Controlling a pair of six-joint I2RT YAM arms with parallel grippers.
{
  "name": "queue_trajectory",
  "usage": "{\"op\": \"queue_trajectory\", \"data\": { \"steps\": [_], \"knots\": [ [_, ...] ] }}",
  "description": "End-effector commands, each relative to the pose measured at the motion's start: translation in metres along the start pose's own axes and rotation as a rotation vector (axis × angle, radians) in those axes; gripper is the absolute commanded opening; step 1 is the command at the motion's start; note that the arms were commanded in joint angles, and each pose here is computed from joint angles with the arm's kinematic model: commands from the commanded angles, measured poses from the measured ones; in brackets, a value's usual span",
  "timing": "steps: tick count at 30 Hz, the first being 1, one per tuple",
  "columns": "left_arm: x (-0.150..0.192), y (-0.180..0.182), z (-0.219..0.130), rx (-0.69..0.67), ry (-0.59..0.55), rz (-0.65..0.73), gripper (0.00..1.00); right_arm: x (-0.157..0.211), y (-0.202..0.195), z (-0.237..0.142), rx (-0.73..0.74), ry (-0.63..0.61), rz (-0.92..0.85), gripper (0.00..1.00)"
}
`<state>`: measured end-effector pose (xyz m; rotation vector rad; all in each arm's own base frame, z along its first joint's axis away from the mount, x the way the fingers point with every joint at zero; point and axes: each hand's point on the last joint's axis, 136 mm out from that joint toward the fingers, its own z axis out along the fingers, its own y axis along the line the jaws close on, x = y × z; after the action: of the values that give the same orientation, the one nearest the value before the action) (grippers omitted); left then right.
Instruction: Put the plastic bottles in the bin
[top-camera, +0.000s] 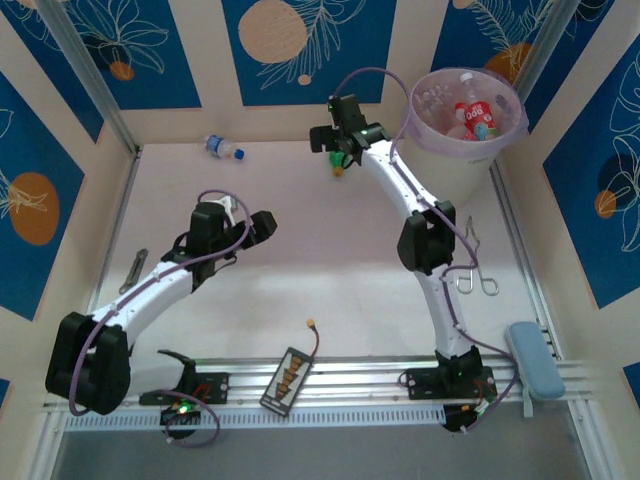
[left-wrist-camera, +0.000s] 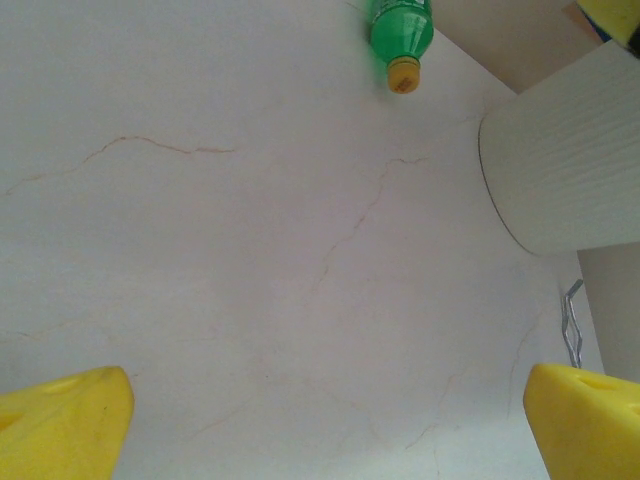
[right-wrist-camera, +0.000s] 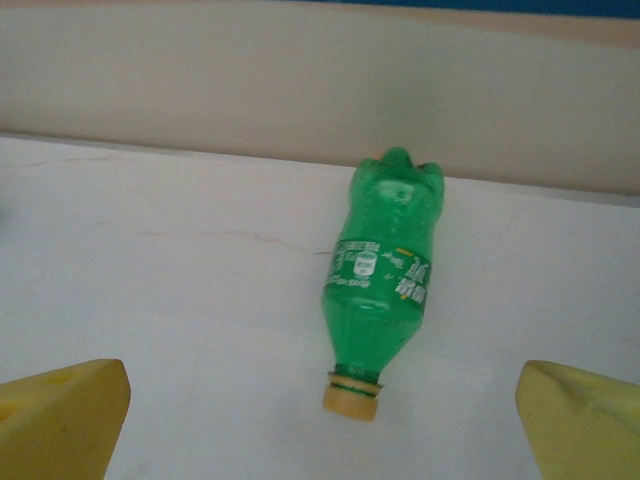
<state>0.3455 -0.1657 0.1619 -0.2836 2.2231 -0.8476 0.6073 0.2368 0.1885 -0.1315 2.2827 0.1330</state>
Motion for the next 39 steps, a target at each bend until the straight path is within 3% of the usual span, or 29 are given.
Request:
{"op": "queue_trajectory", "data": {
  "steps": [1, 11, 24, 39],
  "knots": [
    [0.000, 0.001, -0.004, 0.011, 0.003, 0.006, 1.00, 0.020, -0.019, 0.020, 0.032, 0.074, 0.072, 0.99],
    [-0.001, -0.001, 0.000, 0.018, 0.008, -0.005, 1.00, 0.050, -0.022, 0.070, -0.042, 0.115, 0.175, 0.99],
    [-0.003, 0.000, 0.001, 0.011, 0.005, -0.009, 1.00, 0.074, -0.023, 0.101, -0.075, 0.161, 0.299, 1.00],
    [-0.004, 0.000, 0.006, 0.019, 0.007, -0.019, 1.00, 0.079, -0.036, 0.123, -0.117, 0.166, 0.469, 0.90]
  ]
}}
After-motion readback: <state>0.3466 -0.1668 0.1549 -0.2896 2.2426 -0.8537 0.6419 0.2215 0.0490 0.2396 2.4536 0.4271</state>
